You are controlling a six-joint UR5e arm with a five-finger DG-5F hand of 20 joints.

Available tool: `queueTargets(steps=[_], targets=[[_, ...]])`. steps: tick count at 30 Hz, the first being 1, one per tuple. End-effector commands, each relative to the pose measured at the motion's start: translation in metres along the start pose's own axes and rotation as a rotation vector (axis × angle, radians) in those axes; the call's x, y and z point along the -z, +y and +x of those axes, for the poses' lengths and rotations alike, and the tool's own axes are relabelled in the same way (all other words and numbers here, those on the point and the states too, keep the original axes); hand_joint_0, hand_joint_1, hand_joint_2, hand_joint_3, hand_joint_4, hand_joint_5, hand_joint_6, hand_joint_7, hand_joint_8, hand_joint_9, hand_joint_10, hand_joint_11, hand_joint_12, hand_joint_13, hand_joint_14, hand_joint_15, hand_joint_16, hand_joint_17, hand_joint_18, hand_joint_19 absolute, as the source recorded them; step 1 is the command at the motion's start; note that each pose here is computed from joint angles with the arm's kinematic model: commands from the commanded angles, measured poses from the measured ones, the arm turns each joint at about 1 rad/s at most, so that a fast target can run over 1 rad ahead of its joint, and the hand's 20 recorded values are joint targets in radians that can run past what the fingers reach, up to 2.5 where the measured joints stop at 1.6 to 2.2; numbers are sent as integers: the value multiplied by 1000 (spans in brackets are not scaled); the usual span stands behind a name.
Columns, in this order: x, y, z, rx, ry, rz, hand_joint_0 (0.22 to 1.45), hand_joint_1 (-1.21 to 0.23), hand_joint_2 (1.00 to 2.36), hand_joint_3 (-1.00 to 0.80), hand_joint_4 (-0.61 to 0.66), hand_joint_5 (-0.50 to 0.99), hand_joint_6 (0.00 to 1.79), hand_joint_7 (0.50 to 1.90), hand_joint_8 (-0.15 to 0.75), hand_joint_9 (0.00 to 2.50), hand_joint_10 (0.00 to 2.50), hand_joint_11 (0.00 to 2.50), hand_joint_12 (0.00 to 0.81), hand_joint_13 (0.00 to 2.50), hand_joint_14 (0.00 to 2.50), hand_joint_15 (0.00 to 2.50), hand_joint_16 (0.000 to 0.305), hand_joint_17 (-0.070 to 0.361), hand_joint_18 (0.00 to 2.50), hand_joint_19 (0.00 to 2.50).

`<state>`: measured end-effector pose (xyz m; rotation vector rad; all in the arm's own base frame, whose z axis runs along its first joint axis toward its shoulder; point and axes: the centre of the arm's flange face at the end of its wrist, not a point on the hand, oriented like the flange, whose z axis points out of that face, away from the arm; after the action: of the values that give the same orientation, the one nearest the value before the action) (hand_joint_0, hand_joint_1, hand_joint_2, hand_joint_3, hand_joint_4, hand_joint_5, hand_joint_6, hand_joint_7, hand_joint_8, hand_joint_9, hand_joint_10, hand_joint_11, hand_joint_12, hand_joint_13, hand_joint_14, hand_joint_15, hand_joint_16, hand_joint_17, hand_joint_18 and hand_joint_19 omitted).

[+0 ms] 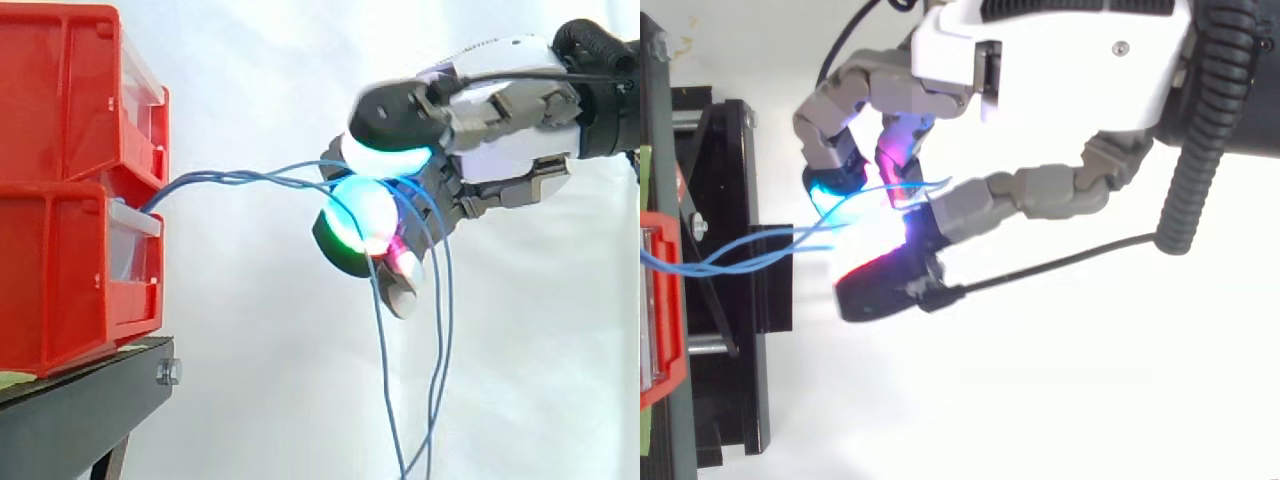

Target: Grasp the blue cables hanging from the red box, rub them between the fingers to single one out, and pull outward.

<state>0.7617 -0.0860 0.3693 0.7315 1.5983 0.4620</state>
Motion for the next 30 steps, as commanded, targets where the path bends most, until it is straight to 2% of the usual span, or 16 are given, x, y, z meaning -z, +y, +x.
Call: queueTargets(steps=[1,2,3,5,8,9,10,16,19,30], targets=[[-3,-1,-4,84,-22,-19,477,-316,1000,-500,41,-109,861,1018,255,1051,20,709,368,810,24,628,51,115,590,506],[-3,-1,-4,84,-22,-19,475,-313,1000,-500,45,-109,860,1010,256,1051,21,717,369,810,23,632,51,115,591,506],[-5,-1,-5,114,-37,-29,469,-301,1000,-500,52,-106,852,997,255,1052,20,707,372,814,22,630,52,117,592,503],[-6,0,-6,127,-41,-34,465,-281,1000,-500,57,-101,837,986,258,1054,18,692,373,815,22,630,53,119,592,510],[-5,0,-7,132,-42,-35,553,-250,1000,-500,46,-91,804,1065,233,1066,22,706,341,807,24,638,46,103,561,536],[-6,0,-6,132,-43,-36,577,-324,1002,-470,66,-90,802,1075,237,1068,23,713,341,814,25,627,44,98,591,527],[-6,0,-6,133,-42,-35,593,-458,1009,-382,69,-97,811,1070,239,1061,20,721,338,815,25,628,43,97,593,520],[-6,1,-4,135,-43,-32,581,-660,1013,-250,92,-128,847,958,249,1005,21,724,355,821,25,638,47,107,629,497],[-6,2,-3,135,-41,-36,584,-762,1011,-229,92,-139,867,953,255,973,19,729,367,817,22,623,50,113,643,476],[-6,5,-1,133,-45,-39,616,-844,1002,-475,89,-151,880,926,226,923,21,742,334,775,24,623,43,98,594,481]])
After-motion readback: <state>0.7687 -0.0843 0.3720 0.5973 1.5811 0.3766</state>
